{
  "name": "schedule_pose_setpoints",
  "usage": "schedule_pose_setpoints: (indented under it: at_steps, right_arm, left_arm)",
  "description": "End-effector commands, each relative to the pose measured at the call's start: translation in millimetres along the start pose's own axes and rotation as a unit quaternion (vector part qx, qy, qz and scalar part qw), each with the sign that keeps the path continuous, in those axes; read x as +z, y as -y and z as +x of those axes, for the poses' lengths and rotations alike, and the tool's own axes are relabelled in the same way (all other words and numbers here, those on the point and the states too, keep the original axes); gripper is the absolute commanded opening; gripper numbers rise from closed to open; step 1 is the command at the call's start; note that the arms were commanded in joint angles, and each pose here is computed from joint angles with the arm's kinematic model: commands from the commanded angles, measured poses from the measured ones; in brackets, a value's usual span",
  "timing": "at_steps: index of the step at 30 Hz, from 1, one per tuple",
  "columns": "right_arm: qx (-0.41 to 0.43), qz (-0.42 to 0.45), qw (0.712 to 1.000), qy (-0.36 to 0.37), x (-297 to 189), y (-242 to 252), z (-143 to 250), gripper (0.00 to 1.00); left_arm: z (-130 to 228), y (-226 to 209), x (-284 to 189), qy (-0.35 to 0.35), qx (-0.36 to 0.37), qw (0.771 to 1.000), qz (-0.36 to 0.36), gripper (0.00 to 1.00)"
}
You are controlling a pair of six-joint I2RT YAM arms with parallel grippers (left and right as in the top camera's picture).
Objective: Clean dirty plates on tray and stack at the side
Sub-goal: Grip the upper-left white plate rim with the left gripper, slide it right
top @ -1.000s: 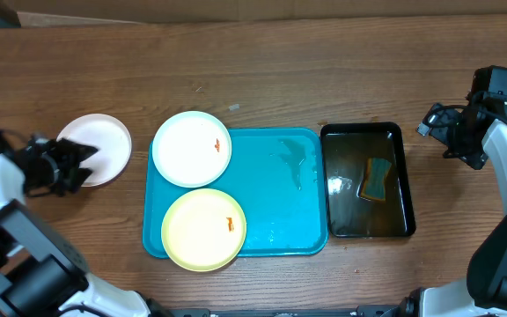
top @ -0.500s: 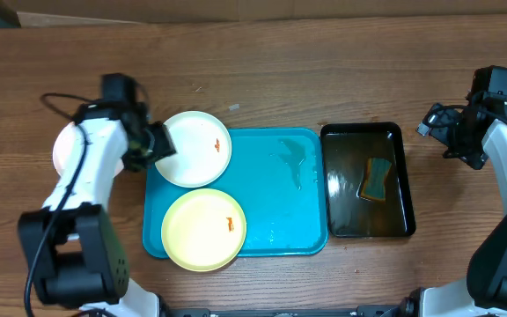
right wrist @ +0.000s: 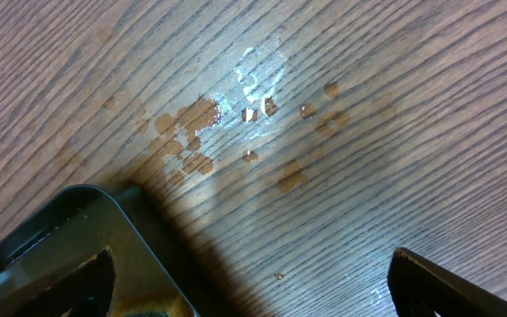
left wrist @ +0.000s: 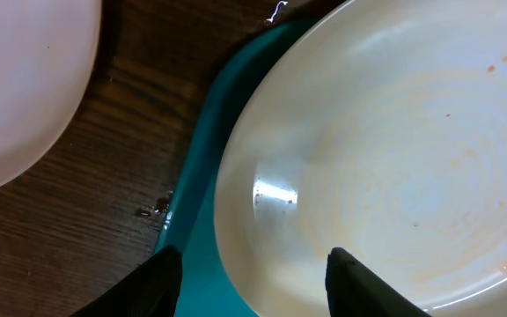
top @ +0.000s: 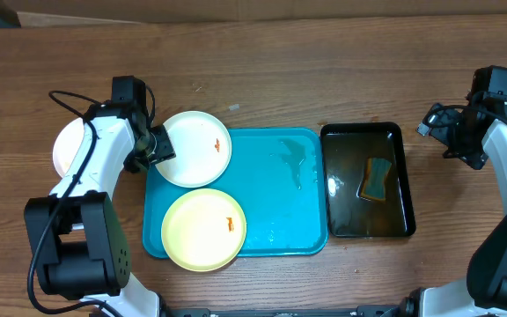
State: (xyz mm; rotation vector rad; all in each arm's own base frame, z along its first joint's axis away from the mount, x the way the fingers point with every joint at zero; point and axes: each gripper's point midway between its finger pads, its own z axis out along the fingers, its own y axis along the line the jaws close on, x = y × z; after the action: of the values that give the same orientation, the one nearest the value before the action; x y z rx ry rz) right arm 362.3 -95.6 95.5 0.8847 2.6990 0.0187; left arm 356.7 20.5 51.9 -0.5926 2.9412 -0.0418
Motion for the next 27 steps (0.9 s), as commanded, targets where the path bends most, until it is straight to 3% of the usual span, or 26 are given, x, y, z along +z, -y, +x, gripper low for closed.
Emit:
schedule_pose_setpoints:
  at_steps: [1,2,5,6,14,23,27]
  right_arm:
    - [0.003,-0.003,1.0,0.008,-3,-1,-6,1.0]
    - [0.003,-0.003,1.0,0.008,-3,-1,-6,1.0]
    - [0.003,-0.003,1.0,0.008,-3,-1,-5,1.0]
    - [0.003,-0.003,1.0,0.008,-3,-1,-6,1.0]
    - [0.003,-0.003,1.0,0.008,-3,-1,-6,1.0]
    - [0.003,-0.003,1.0,0.008,-3,-1,-6,1.0]
    - [0.003,-0.003,1.0,0.008,-3,-1,-6,1.0]
  left_arm:
    - [5,-8,14,-0.003,-0.006,1.0,-0.015,0.51]
    - [4,-8,16,0.0,-0.005,1.0,-0.014,0.49]
    - [4,-8,19,0.004,-0.006,1.0,-0.013,0.27]
    - [4,-8,19,0.005,-0.006,1.0,-0.013,0.25]
    - [3,-13,24,0.008,-0.005,1.0,-0.027,0.3]
    - [6,-16,36,0.016,-0.008,0.999,-0.03,0.26]
    - [9,-15,41,0.018,-0.007,1.0,-0.024,0.04]
